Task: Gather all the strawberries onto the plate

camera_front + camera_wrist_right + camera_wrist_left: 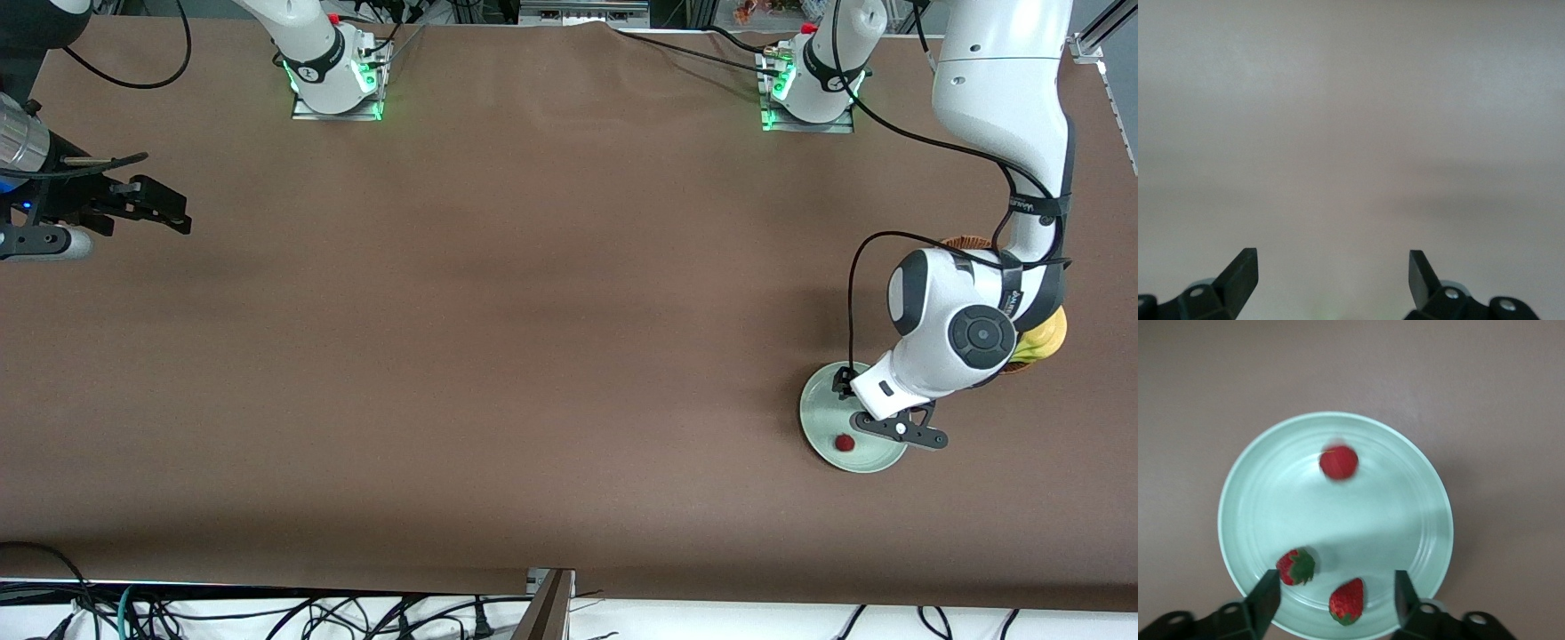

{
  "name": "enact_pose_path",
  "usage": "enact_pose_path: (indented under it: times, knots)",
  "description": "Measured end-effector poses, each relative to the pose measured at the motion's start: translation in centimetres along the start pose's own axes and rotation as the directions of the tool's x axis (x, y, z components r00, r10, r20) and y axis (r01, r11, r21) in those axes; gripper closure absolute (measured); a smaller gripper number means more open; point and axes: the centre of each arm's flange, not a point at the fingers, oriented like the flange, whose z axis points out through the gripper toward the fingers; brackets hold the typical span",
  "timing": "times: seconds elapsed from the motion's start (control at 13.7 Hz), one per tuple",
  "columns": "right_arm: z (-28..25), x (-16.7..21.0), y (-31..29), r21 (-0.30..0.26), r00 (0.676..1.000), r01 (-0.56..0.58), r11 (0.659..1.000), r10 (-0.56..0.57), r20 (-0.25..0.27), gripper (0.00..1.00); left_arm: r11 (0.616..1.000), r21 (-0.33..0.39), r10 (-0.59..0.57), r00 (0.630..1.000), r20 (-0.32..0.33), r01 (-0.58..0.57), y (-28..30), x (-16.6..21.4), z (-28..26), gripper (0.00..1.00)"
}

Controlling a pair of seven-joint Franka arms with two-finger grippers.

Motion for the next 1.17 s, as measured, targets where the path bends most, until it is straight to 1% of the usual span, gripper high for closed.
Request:
enact_pose_path:
  times: [0.15,0.22,0.37,0.59,0.88,1.17]
  knots:
    - [0.0,0.0,0.0,0.000,1.000,0.000,1.000,0.000,0.000,0.00,1.000,0.008,-0.006,0.998,-0.055,0.006,-0.2,-1.0,0.0,0.00]
    - [0.0,0.0,0.0,-0.001,1.000,0.000,1.000,0.000,0.000,0.00,1.000,0.008,-0.008,0.997,-0.071,0.008,-0.2,-1.5,-0.3,0.00]
    - [0.0,0.0,0.1,-0.001,1.000,-0.001,1.000,0.001,0.000,0.00,1.000,0.004,-0.010,0.997,-0.081,0.011,-0.1,-2.3,-1.2,0.00]
    - [0.0,0.0,0.1,-0.003,1.000,-0.002,1.000,0.002,0.000,0.00,1.000,0.002,-0.012,0.990,-0.138,0.013,-0.2,-2.3,-6.0,0.00]
    - [0.1,0.0,0.4,-0.006,1.000,-0.007,1.000,0.007,0.001,0.00,0.999,-0.026,-0.023,0.993,-0.112,0.020,-0.6,-4.2,-14.2,0.00]
    - [0.1,0.1,0.5,-0.007,1.000,-0.007,1.000,0.007,0.002,0.00,0.998,-0.058,-0.031,0.996,-0.078,0.027,-1.0,-7.7,-23.1,0.00]
